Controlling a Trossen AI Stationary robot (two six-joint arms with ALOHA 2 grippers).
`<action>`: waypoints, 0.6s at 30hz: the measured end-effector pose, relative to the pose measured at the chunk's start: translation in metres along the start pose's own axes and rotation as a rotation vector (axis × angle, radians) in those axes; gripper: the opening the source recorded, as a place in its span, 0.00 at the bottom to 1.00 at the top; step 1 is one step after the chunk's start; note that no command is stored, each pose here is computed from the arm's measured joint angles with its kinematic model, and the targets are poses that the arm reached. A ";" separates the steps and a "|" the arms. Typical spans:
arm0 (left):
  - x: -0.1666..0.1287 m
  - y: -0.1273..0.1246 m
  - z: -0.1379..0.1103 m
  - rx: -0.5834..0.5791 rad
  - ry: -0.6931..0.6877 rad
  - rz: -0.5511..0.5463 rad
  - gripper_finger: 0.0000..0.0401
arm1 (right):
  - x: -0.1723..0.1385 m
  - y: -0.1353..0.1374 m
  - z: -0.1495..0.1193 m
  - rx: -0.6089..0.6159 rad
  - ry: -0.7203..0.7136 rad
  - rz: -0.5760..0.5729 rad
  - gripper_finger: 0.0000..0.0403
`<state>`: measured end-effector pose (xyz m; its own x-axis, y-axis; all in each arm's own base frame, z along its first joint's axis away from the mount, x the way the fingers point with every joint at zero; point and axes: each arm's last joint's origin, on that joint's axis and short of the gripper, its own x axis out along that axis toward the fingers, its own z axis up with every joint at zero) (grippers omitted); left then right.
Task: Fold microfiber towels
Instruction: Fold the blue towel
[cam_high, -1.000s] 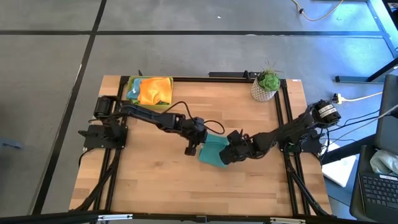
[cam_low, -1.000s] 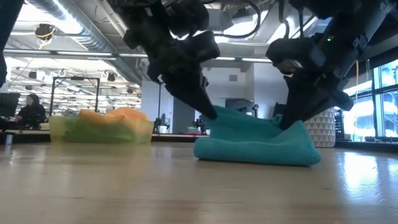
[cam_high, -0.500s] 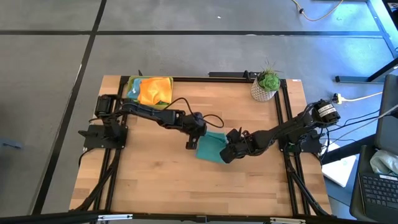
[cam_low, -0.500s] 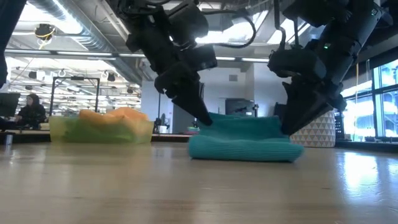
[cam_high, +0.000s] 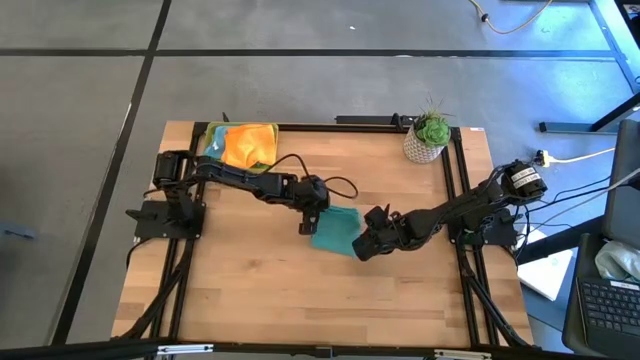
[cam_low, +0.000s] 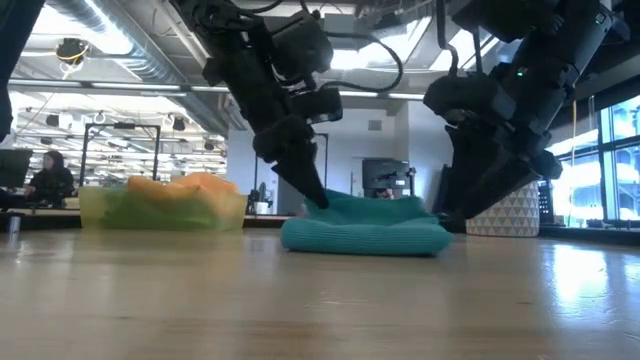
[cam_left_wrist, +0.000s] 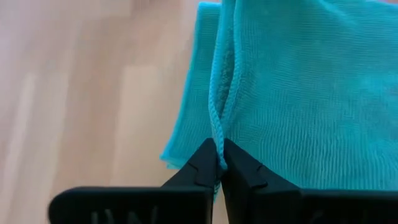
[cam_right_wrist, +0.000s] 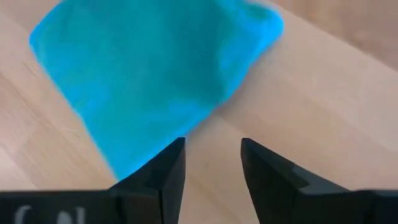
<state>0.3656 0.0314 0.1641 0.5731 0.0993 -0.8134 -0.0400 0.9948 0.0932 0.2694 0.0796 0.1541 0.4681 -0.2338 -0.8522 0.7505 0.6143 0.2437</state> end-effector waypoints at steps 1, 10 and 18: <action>0.000 0.001 -0.001 -0.010 0.010 0.024 0.03 | 0.000 0.000 0.000 0.011 0.008 0.004 0.39; 0.000 0.006 0.000 -0.046 -0.001 0.043 0.14 | -0.004 0.007 -0.009 0.084 0.028 0.051 0.38; 0.000 0.009 -0.001 -0.146 0.008 0.098 0.17 | -0.007 0.018 -0.009 0.212 0.004 0.147 0.38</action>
<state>0.3643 0.0403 0.1642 0.5542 0.1955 -0.8091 -0.2141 0.9728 0.0884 0.2752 0.0987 0.1600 0.5780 -0.1508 -0.8020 0.7556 0.4700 0.4562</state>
